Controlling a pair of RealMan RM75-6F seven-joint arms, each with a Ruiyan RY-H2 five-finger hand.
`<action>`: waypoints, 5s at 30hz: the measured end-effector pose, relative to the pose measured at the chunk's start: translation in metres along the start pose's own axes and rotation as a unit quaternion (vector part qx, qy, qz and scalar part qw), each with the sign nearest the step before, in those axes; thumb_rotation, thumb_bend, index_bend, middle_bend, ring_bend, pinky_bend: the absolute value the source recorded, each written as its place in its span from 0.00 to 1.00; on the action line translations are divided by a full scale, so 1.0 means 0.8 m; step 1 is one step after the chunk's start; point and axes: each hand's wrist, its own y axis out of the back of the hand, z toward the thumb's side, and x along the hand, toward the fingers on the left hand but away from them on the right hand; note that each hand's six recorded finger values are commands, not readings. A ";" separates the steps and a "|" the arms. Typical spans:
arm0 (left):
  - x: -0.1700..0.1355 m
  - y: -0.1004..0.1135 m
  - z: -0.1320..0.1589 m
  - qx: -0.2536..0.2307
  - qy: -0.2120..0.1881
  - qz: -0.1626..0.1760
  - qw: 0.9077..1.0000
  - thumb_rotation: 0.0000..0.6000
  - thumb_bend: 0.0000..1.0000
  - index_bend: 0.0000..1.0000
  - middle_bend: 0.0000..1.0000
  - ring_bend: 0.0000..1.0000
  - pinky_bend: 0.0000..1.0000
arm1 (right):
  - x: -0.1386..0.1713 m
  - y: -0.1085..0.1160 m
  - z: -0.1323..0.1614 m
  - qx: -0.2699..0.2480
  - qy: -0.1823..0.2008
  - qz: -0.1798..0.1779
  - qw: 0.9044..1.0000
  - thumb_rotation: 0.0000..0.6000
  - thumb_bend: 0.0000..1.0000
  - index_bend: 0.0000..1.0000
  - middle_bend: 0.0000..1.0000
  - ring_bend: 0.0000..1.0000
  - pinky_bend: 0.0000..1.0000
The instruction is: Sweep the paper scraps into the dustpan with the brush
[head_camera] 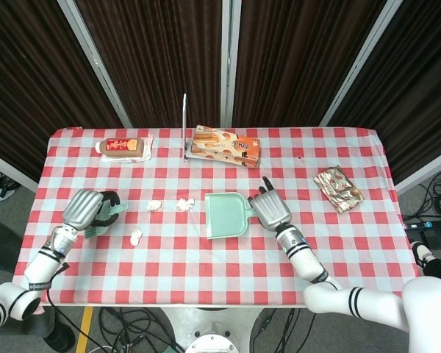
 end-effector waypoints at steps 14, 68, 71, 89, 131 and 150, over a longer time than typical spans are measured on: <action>0.064 -0.004 0.006 -0.022 -0.004 0.009 1.000 1.00 0.41 0.51 0.55 0.69 0.88 | -0.012 0.002 0.004 0.024 -0.013 0.059 0.998 1.00 0.36 0.70 0.63 0.24 0.00; 0.081 -0.005 0.140 -0.222 -0.136 -0.020 0.965 1.00 0.43 0.51 0.55 0.63 0.88 | -0.042 0.000 0.053 -0.006 0.044 0.035 0.998 1.00 0.36 0.70 0.62 0.24 0.00; 0.068 -0.008 0.124 -0.205 -0.113 -0.013 0.972 1.00 0.45 0.51 0.55 0.63 0.85 | -0.040 -0.001 0.052 -0.007 0.047 0.035 0.998 1.00 0.36 0.70 0.62 0.24 0.00; 0.011 -0.030 0.089 -0.119 0.002 0.051 0.992 1.00 0.45 0.52 0.55 0.63 0.85 | -0.036 0.003 0.047 -0.010 0.054 0.033 0.998 1.00 0.36 0.70 0.62 0.24 0.00; 0.132 -0.064 0.239 -0.218 -0.075 0.040 0.972 1.00 0.45 0.52 0.55 0.62 0.85 | -0.038 0.002 0.064 -0.024 0.043 0.023 0.999 1.00 0.37 0.71 0.62 0.24 0.00; 0.136 -0.062 0.291 -0.333 -0.091 0.010 0.938 1.00 0.45 0.52 0.55 0.62 0.85 | -0.036 -0.005 0.072 -0.050 0.048 0.024 0.997 1.00 0.38 0.71 0.62 0.24 0.00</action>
